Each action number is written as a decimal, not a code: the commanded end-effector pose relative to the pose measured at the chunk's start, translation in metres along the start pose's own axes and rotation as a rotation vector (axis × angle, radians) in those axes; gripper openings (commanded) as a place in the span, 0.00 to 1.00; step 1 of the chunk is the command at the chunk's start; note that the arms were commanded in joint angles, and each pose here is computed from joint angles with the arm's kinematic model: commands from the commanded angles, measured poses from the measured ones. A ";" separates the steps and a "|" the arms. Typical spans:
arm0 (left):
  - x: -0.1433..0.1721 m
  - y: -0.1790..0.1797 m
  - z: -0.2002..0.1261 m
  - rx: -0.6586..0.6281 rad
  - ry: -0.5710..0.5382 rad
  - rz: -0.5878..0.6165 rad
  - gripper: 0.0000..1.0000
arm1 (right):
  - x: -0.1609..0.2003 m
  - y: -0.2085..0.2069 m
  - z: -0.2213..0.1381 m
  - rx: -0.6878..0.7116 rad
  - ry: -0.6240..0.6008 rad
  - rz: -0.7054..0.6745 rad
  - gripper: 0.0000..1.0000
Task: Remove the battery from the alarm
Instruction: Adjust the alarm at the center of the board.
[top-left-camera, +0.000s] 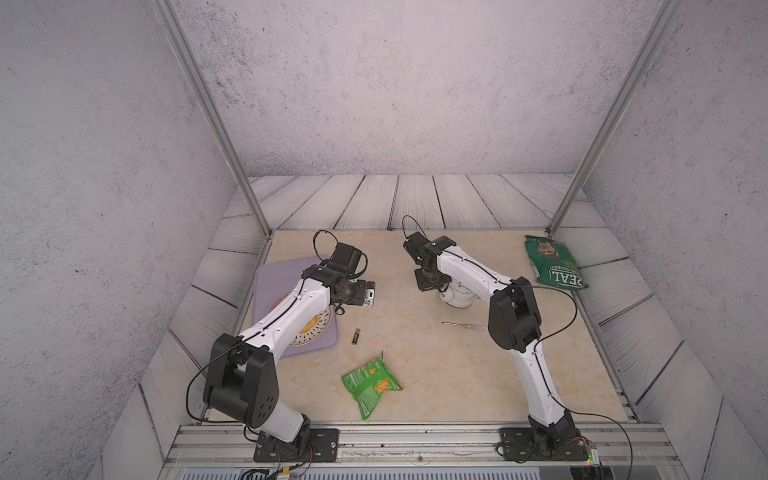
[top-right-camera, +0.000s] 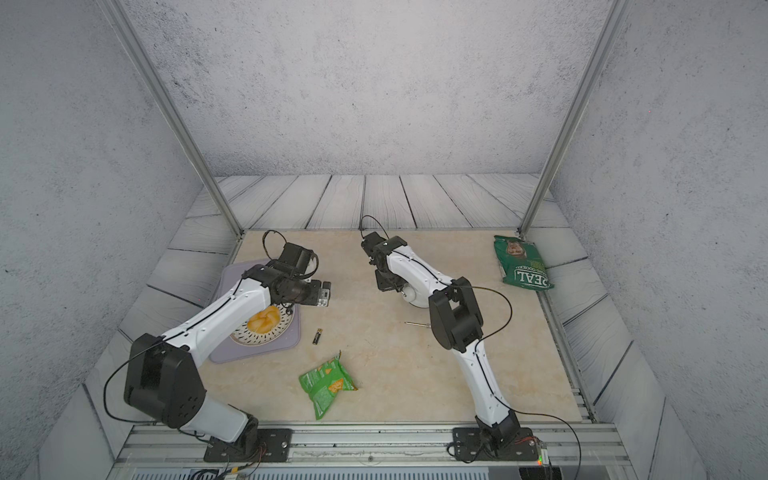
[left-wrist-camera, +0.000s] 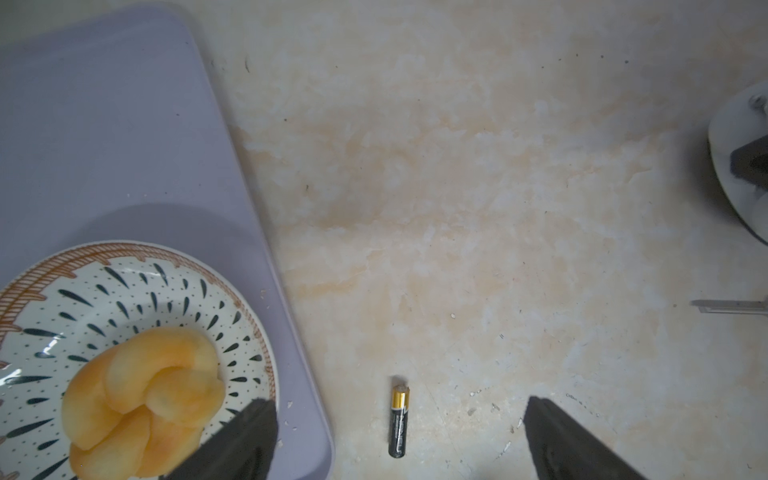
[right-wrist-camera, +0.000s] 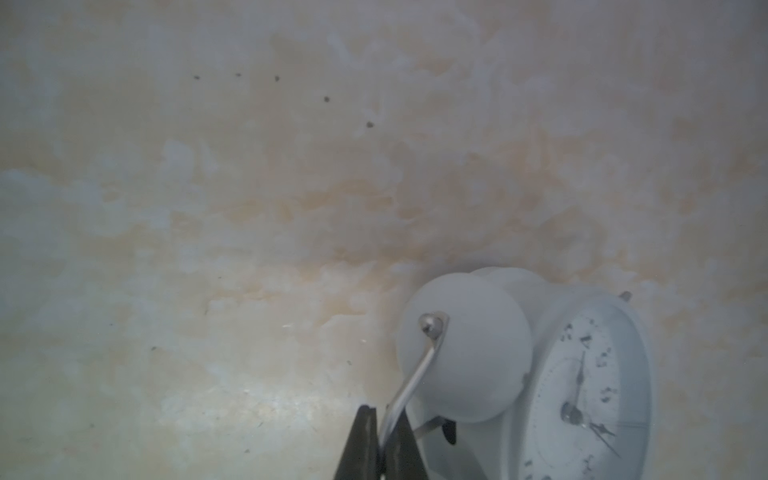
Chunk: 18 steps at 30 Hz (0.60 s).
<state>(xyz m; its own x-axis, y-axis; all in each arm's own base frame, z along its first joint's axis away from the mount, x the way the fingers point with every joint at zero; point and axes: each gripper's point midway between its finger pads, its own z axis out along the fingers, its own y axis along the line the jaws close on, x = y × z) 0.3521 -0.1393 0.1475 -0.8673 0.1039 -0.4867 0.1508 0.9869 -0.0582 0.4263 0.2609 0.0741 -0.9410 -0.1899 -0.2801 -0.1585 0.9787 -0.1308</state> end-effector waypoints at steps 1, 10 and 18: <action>0.000 0.013 -0.002 -0.059 -0.019 -0.018 0.99 | -0.003 0.042 0.006 -0.208 0.017 0.093 0.06; -0.004 0.026 -0.011 -0.120 -0.072 -0.058 0.99 | 0.004 0.035 -0.021 -0.241 0.006 0.067 0.46; -0.022 0.085 -0.033 -0.293 -0.306 -0.206 0.99 | 0.004 -0.082 -0.103 -0.122 -0.358 0.064 0.85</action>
<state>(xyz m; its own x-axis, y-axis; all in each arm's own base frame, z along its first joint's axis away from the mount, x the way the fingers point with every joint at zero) 0.3577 -0.0883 0.1708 -0.7650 -0.0254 -0.6435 -0.0499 0.9986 0.0200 0.3861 0.2355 0.1165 -0.9133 -0.1473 -0.3798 -0.1858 0.9803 0.0666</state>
